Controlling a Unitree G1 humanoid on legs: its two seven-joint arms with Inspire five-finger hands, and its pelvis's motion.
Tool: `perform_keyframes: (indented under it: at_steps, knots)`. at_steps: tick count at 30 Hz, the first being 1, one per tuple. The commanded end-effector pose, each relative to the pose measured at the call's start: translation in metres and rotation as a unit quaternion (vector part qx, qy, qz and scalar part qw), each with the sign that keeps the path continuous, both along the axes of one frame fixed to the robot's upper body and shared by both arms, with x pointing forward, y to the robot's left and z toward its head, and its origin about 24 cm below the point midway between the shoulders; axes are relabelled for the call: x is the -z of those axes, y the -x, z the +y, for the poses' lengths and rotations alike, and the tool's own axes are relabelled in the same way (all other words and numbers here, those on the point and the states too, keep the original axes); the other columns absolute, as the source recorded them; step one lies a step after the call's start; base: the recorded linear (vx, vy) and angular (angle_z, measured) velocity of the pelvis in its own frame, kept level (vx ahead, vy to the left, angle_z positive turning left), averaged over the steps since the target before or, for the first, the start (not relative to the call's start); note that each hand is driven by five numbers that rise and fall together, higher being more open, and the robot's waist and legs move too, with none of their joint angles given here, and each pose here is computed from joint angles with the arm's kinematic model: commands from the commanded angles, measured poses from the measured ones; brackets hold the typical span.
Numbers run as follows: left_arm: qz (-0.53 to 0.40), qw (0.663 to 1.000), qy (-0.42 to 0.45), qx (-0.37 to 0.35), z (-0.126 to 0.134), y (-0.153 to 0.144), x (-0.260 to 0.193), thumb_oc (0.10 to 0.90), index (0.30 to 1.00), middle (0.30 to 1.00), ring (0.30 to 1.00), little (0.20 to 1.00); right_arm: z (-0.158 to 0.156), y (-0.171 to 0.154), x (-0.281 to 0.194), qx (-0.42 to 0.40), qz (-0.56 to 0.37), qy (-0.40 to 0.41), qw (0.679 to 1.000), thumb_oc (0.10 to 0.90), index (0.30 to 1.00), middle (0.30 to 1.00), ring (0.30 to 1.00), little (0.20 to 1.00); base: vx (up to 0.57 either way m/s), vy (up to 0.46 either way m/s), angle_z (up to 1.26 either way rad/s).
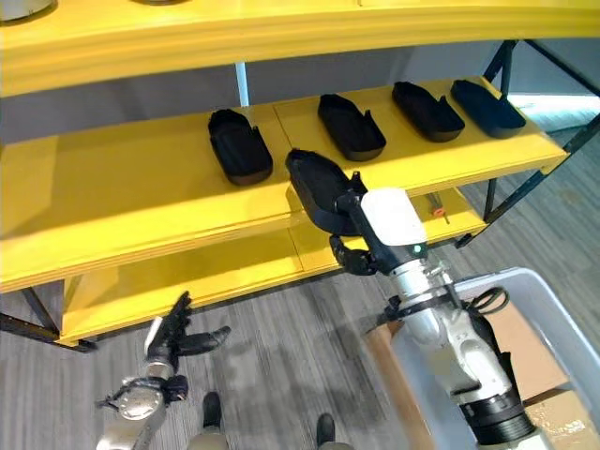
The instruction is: Move parts from the plastic box to the shelf.
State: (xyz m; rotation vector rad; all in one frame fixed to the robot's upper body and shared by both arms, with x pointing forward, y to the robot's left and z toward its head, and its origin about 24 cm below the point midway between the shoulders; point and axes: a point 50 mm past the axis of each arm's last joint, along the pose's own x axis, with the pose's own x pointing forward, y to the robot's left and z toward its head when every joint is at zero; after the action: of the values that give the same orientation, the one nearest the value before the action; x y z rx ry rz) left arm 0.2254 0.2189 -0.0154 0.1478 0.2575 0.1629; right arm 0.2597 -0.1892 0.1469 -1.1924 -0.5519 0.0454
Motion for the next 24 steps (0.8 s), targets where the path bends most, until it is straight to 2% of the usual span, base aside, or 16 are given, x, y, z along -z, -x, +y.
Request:
perform_keyframes:
  at_steps: [1, 17, 24]
  knots:
    - [-0.101, 0.994, -0.034, 0.020, 0.000, -0.010, -0.038, 0.900, 1.000, 1.000, 1.000, 1.000, 0.015, 0.005, -0.074, -0.043, -0.195, -0.020, 0.980, 0.400, 0.300, 0.300, 0.300, 0.300, 0.13, 0.251, 0.12]
    - [-0.093, 0.993, -0.071, 0.031, 0.005, -0.007, -0.040, 0.900, 1.000, 1.000, 1.000, 1.000, 0.048, -0.010, -0.081, -0.080, -0.203, 0.014, 0.976, 0.400, 0.300, 0.300, 0.300, 0.300, 0.08, 0.224, 0.04]
    - [-0.088, 0.994, -0.061, 0.021, 0.006, -0.006, -0.035, 0.900, 1.000, 1.000, 1.000, 1.000, 0.051, -0.015, -0.087, -0.091, -0.213, 0.017, 0.973, 0.400, 0.300, 0.300, 0.300, 0.300, 0.11, -0.017, 0.25]
